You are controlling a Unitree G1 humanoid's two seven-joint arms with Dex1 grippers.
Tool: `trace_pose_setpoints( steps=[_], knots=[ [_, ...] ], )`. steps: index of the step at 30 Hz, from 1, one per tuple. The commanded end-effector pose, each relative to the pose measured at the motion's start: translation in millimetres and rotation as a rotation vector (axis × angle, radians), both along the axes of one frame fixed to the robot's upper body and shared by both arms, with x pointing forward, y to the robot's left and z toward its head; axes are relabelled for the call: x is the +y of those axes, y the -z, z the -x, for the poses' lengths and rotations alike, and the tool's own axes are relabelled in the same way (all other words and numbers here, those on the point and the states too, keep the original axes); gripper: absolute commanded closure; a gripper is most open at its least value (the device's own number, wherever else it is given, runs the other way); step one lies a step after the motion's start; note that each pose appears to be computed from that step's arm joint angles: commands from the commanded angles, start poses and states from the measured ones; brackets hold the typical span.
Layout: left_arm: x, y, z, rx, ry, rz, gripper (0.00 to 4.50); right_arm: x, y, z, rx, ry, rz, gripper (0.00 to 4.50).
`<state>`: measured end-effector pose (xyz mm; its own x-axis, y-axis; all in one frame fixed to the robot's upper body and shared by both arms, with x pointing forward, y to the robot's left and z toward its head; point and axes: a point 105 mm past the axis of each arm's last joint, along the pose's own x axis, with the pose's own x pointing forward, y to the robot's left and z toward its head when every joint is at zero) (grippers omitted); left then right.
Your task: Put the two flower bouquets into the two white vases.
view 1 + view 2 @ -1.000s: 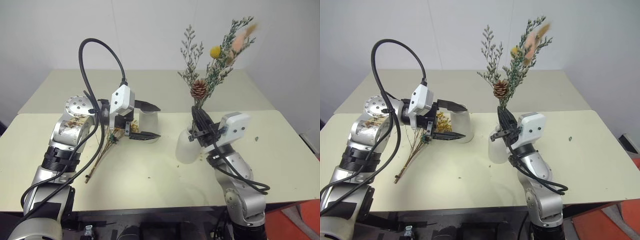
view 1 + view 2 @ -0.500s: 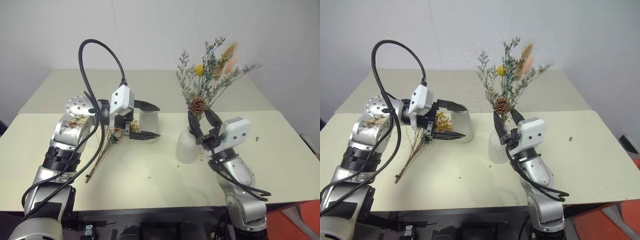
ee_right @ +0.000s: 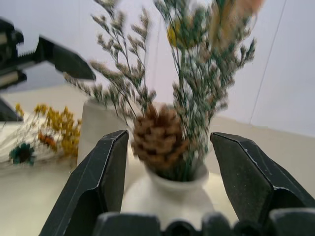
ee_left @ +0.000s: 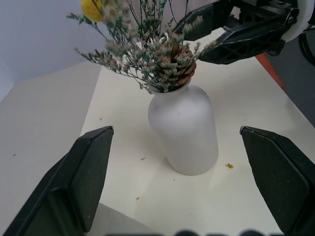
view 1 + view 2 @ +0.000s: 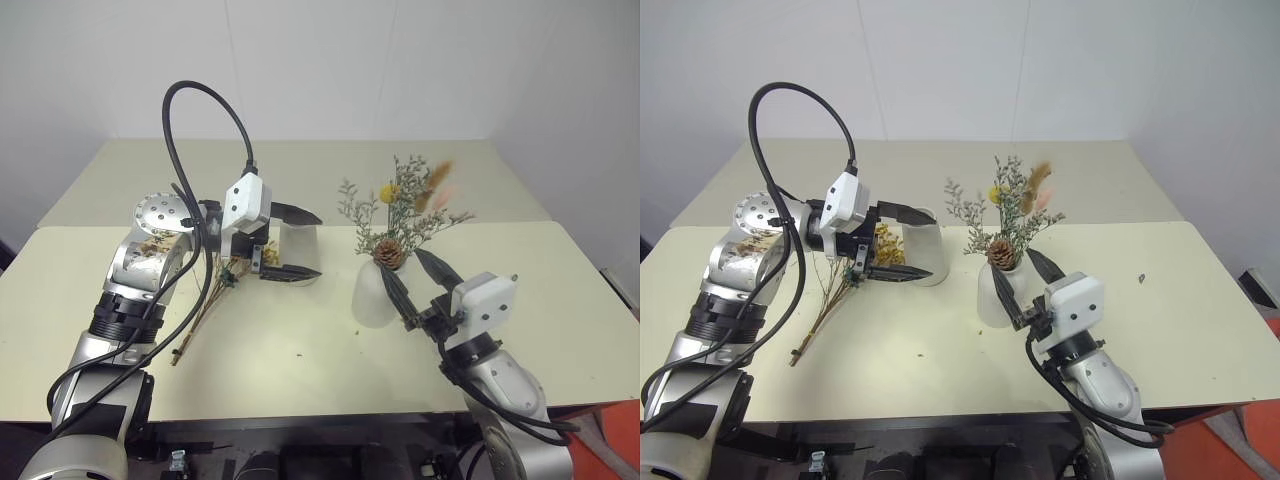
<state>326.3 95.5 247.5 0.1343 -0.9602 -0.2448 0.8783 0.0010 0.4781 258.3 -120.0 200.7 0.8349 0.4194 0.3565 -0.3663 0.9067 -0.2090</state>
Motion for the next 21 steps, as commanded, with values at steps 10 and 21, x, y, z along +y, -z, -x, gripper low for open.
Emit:
trace_pose_setpoints(
  steps=[10,21],
  knots=[
    [19.8,-22.5,20.8,0.060,-0.093,0.230,0.00,-32.8,-32.1,58.6,0.043,-0.191,0.205,1.29],
    [73.1,-22.3,23.6,0.066,-0.577,0.286,0.00,-18.1,-38.5,49.8,0.428,-0.495,0.430,0.13]
  ],
)
